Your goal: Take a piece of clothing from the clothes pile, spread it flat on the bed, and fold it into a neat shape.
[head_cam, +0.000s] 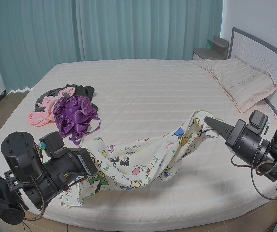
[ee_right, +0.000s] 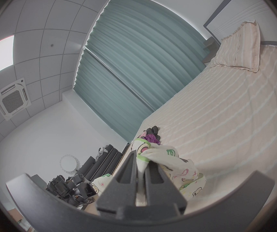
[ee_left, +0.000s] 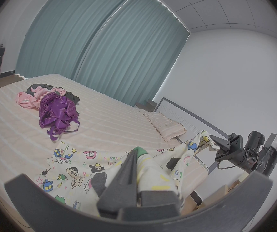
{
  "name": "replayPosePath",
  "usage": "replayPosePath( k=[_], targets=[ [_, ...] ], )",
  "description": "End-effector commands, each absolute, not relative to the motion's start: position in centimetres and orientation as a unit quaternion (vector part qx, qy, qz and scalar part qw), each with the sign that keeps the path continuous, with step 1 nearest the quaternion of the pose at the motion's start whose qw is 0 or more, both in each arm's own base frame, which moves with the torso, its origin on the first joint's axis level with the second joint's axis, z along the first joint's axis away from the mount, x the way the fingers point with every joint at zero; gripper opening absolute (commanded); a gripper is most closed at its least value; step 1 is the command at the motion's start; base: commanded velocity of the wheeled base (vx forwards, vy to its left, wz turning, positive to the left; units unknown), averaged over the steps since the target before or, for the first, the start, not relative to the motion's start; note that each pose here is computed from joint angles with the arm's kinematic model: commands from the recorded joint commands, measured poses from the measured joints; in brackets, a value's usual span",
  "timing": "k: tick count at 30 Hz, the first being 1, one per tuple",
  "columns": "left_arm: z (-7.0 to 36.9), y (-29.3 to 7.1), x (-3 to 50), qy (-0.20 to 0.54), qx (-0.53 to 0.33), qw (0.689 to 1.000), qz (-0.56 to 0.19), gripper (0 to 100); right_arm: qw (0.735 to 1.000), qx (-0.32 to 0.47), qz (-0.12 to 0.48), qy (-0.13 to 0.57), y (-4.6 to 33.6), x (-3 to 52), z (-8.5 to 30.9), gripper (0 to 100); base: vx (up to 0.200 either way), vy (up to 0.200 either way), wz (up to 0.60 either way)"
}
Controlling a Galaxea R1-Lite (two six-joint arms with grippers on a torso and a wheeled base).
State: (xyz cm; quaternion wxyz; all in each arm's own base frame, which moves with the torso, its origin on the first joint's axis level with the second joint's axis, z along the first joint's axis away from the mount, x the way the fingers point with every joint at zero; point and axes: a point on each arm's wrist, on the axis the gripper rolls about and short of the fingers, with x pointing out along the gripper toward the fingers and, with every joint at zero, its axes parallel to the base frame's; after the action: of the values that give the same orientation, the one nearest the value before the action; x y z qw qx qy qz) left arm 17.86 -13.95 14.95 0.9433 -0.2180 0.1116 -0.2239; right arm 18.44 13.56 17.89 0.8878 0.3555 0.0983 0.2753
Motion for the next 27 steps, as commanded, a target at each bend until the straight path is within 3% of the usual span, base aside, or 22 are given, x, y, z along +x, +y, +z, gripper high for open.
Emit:
replayPosePath(
  k=[1, 16, 22, 27],
  targets=[
    [14.90, -13.95, 17.88, 0.112, -0.218, 0.943, -0.223, 0, 0.889, 0.356, 0.272, 0.094, 13.37, 18.55, 17.99, 0, 0.000, -0.200, 0.00],
    [14.87, -13.96, 17.90, 0.113, -0.218, 0.944, -0.222, 0, 0.889, 0.357, 0.271, 0.093, 13.35, 18.58, 18.03, 0, 0.000, -0.200, 0.00],
    [14.90, -13.95, 17.88, 0.112, -0.217, 0.944, -0.222, 0, 0.889, 0.357, 0.272, 0.091, 13.30, 18.52, 18.13, 0, 0.000, 0.000, 0.00],
    [15.23, -13.89, 17.83, 0.100, -0.222, 0.944, -0.223, 0, 0.890, 0.355, 0.273, 0.088, 13.22, 18.41, 18.24, 0, -0.200, 0.000, 0.00]
  ],
)
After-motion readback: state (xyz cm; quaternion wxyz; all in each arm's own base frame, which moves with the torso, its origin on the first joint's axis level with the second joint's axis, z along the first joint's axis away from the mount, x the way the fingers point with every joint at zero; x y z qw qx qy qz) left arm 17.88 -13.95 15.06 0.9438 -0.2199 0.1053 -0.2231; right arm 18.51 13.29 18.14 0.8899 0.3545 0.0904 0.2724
